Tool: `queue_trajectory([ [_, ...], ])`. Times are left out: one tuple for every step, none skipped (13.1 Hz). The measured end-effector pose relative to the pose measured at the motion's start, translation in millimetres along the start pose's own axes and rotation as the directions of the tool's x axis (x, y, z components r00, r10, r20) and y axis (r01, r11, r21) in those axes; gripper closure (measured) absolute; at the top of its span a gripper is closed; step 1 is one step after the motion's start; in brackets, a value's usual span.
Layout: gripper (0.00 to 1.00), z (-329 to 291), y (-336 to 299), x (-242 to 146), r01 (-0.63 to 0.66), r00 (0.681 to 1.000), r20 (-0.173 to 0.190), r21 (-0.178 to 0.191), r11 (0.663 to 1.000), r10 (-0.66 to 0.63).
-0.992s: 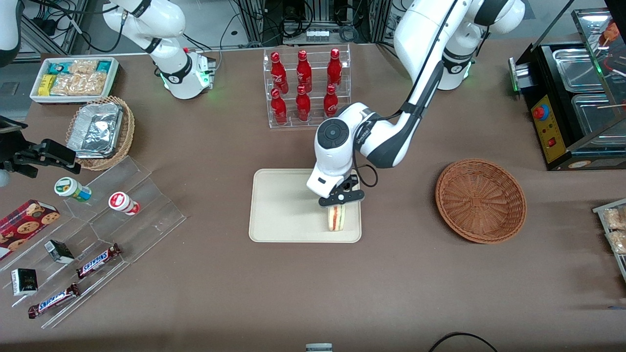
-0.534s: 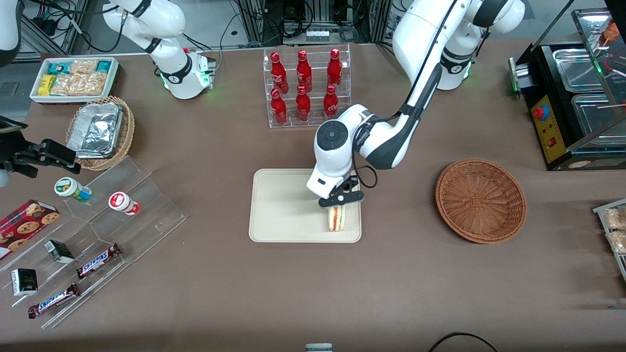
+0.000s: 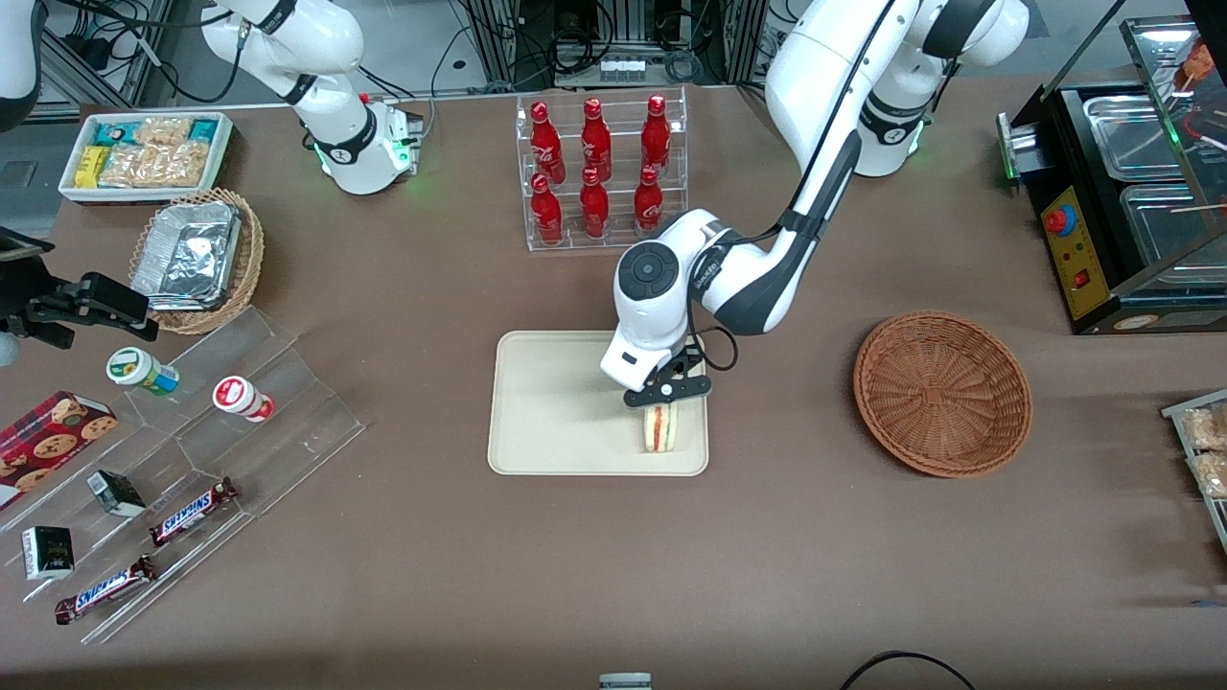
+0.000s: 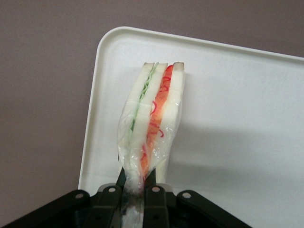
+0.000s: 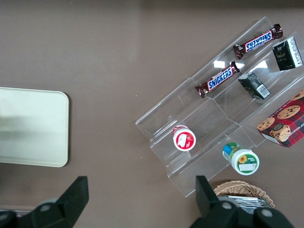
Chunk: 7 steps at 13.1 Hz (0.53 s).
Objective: Place sandwich from basket to tray
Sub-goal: 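Lower the sandwich onto the tray and open the left gripper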
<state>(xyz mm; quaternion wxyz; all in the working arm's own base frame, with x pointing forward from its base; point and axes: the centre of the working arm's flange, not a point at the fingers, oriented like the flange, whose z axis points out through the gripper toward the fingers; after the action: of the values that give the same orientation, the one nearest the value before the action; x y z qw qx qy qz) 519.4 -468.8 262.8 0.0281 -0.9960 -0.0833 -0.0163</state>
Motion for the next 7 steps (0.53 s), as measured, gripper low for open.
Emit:
queue_trajectory([
  [0.83,0.3,0.2,0.1,0.000,1.000,-0.001,-0.002,1.000,0.000],
  [0.81,0.5,0.7,0.4,0.000,1.000,-0.004,-0.005,1.000,0.000],
  [0.79,1.0,1.0,0.5,0.000,1.000,-0.005,-0.007,1.000,0.000],
  [0.71,1.9,1.1,0.4,0.000,1.000,-0.005,-0.007,1.000,0.000],
  [0.60,2.6,1.1,0.3,-0.001,1.000,-0.004,-0.007,1.000,0.001],
  [0.49,3.1,1.2,0.3,-0.001,1.000,-0.004,-0.006,1.000,0.001],
  [0.39,3.1,1.2,0.3,-0.001,1.000,-0.004,-0.007,1.000,0.001],
])
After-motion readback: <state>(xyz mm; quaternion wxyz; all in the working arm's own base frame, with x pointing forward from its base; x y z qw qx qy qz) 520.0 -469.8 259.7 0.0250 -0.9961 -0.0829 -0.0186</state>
